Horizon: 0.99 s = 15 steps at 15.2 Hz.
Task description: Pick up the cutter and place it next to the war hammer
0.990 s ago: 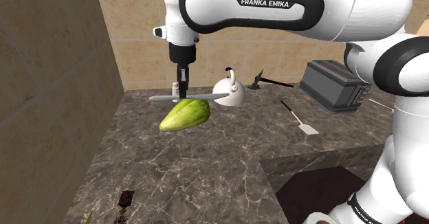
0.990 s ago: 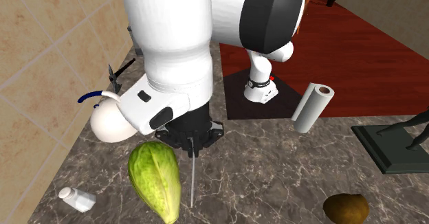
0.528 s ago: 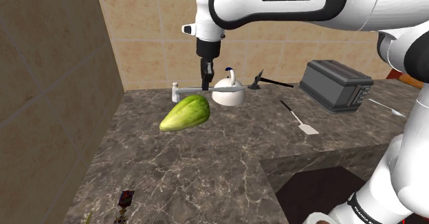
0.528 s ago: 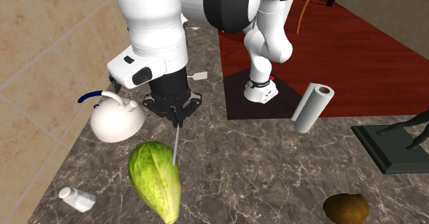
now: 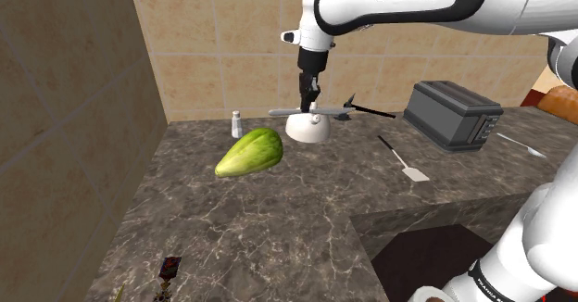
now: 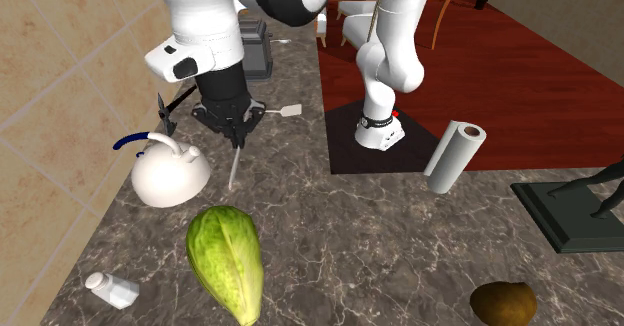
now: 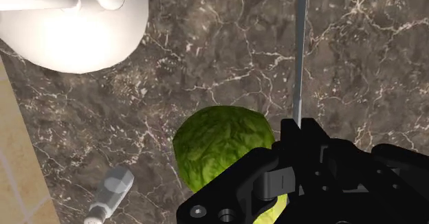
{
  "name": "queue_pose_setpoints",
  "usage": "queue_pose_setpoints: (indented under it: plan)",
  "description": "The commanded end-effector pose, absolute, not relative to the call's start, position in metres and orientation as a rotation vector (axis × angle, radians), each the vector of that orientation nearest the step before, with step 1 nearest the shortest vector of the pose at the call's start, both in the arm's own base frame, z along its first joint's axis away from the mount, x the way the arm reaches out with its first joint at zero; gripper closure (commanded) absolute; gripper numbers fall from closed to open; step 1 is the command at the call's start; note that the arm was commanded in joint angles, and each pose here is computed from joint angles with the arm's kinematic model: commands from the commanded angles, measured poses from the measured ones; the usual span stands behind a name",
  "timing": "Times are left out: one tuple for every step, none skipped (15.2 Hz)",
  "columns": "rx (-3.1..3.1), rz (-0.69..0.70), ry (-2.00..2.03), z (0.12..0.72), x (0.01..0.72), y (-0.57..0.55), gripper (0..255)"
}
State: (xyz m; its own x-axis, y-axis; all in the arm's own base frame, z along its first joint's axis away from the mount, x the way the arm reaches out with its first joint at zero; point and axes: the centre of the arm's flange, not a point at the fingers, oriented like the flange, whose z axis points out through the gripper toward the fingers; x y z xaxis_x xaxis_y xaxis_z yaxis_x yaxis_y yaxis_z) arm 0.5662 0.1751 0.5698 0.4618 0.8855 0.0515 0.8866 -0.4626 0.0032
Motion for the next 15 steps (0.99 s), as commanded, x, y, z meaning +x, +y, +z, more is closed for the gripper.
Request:
queue_pose_setpoints:
  plan:
    - [-2.663,-0.072,-1.618,0.572,0.564,0.150,255]
    - [-2.663,-0.072,-1.618,0.572,0.564,0.137,255]
    - [-2.663,-0.072,-1.618,0.572,0.565,0.123,255]
    - [-2.663,-0.072,-1.618,0.572,0.565,0.110,255]
    - [-2.663,-0.072,-1.618,0.572,0.565,0.097,255]
    - [-2.663,-0.072,-1.618,0.572,0.565,0.084,255]
    - [-2.663,-0.072,-1.618,0.572,0.565,0.071,255]
    - [-2.663,-0.072,-1.618,0.572,0.565,0.057,255]
    - [-2.663,-0.072,-1.618,0.572,0.565,0.044,255]
    - [-2.663,-0.072,-1.618,0.572,0.566,0.031,255]
    - [-2.663,-0.072,-1.618,0.572,0.566,0.018,255]
    - [-2.663,-0.072,-1.618,0.572,0.566,0.005,255]
    - [-2.663,-0.072,-1.618,0.572,0.566,-0.009,255]
    - [-2.663,-0.072,-1.618,0.572,0.566,-0.022,255]
    - [-2.663,-0.072,-1.618,0.572,0.566,-0.035,255]
